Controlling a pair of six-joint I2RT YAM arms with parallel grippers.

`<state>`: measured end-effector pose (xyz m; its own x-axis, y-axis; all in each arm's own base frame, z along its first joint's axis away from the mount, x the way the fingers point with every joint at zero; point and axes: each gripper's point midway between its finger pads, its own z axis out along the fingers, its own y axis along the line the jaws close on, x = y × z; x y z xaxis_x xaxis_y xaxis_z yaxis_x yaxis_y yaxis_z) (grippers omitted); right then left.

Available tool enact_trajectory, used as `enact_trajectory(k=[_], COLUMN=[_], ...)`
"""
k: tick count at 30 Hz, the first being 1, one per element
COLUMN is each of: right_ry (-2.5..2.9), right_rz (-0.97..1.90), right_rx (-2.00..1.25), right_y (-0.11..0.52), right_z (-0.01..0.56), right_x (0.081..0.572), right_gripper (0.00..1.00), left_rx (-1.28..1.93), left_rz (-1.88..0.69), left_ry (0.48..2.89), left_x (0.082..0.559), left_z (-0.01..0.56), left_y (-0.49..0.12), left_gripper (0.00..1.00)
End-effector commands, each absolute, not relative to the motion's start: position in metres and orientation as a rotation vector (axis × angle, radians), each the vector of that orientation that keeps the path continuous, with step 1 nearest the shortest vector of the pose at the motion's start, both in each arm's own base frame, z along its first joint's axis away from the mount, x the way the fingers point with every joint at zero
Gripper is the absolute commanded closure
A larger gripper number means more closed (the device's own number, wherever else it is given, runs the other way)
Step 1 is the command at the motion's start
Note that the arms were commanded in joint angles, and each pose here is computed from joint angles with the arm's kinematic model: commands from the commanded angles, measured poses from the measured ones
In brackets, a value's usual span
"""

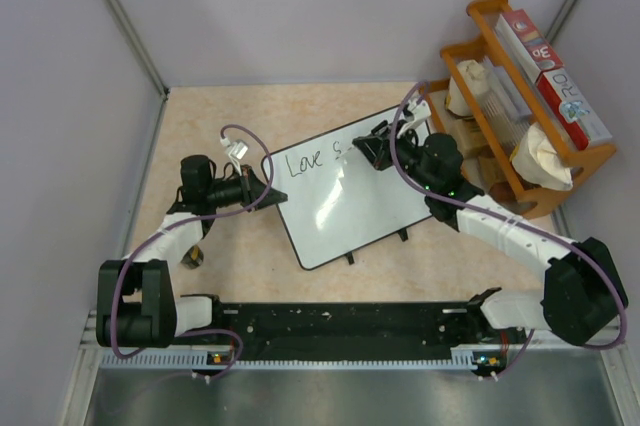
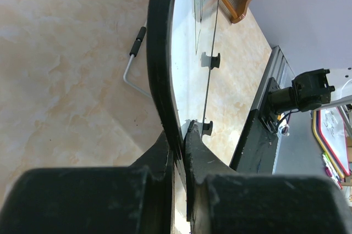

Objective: Write a sentence on the whiteboard

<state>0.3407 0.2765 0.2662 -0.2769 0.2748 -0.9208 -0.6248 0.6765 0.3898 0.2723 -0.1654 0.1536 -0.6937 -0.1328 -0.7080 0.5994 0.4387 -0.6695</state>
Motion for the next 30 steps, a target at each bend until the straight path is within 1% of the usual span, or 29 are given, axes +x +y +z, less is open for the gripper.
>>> enact_trajectory(k=[1, 9, 30], right_ry=[1.475, 1.5, 1.542], right_rz=[0.907, 0.835, 0.787], right_rx=[-0.249, -0.205, -0.157], right_y=[0.269, 0.258, 0.259], right_z=[0.317, 0.322, 0.309], right_x=[0.334, 0.358, 0.381], right_gripper=[1.0, 1.0, 1.0], left_rx=[0.534, 0.535, 0.542], left_rz=[-1.077, -1.069, -1.071], left_ry=[1.942, 1.943, 1.948], left_x=[0.289, 0.289, 0.288], left_z=[0.134, 0.134, 0.133], left_y=[-0.158, -0.158, -0.16], left_gripper=[1.0, 1.0, 1.0])
